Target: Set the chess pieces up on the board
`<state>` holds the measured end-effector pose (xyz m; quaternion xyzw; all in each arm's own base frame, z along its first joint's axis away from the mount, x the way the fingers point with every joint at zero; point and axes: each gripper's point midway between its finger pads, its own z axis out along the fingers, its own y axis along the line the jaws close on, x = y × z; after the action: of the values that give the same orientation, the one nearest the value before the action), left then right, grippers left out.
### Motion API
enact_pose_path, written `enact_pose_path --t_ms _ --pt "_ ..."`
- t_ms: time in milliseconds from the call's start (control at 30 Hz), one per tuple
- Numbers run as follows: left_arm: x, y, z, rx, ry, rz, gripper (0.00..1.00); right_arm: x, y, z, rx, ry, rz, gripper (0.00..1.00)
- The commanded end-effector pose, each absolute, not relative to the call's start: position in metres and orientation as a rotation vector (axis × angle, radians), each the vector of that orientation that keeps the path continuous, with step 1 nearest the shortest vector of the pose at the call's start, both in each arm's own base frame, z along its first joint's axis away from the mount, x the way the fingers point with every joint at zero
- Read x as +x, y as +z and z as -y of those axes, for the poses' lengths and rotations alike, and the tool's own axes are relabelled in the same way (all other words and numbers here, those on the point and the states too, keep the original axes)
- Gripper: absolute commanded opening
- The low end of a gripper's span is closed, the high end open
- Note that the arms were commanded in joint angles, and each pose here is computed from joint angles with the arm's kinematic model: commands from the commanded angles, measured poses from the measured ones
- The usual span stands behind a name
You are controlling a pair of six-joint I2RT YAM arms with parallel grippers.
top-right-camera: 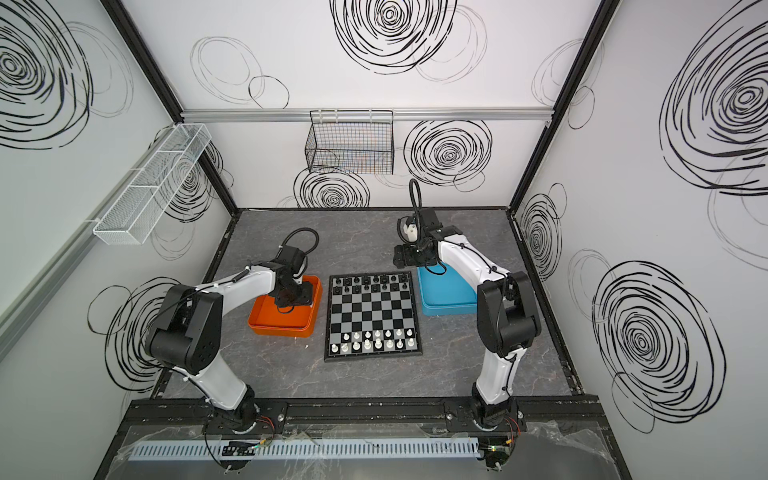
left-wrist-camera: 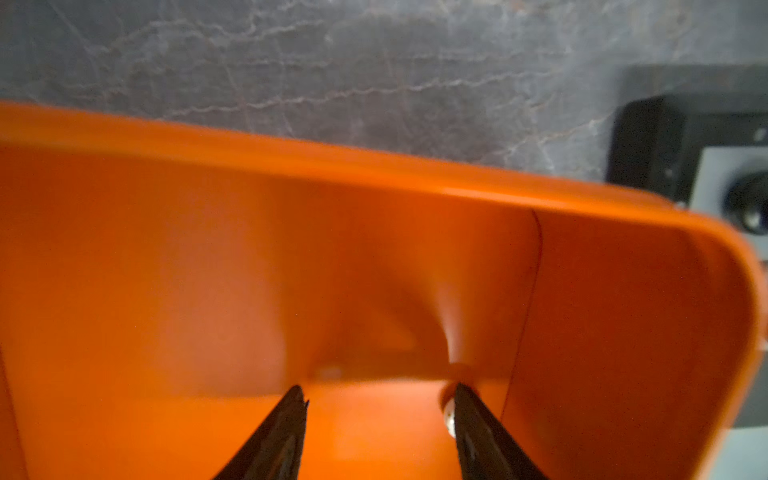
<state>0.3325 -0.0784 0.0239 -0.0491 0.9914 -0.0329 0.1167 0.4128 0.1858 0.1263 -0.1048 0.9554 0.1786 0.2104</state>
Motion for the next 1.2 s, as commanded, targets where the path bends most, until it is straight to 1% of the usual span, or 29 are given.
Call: enact_pose_path --t_ms 0,233,500,800,1167 --pt "0.341 0.029 0.082 -0.151 -0.108 -2.876 0.63 0.409 0.120 -0.182 -0.310 0.464 -2.682 0.86" --pt "0.346 0.043 0.084 -0.152 -0.119 -2.854 0.71 0.409 0.121 -0.181 -0.306 0.456 -2.679 0.86" --pt "0.342 0.051 0.086 -0.149 -0.143 -2.850 0.72 0.410 0.120 -0.181 -0.306 0.460 -2.683 0.86" --pt "0.327 0.037 0.091 -0.102 -0.167 -2.902 0.70 0.413 0.119 -0.181 -0.302 0.448 -2.694 0.86" --pt "0.326 0.025 0.100 -0.039 -0.158 -2.937 0.61 0.416 0.120 -0.182 -0.288 0.447 -2.693 0.86"
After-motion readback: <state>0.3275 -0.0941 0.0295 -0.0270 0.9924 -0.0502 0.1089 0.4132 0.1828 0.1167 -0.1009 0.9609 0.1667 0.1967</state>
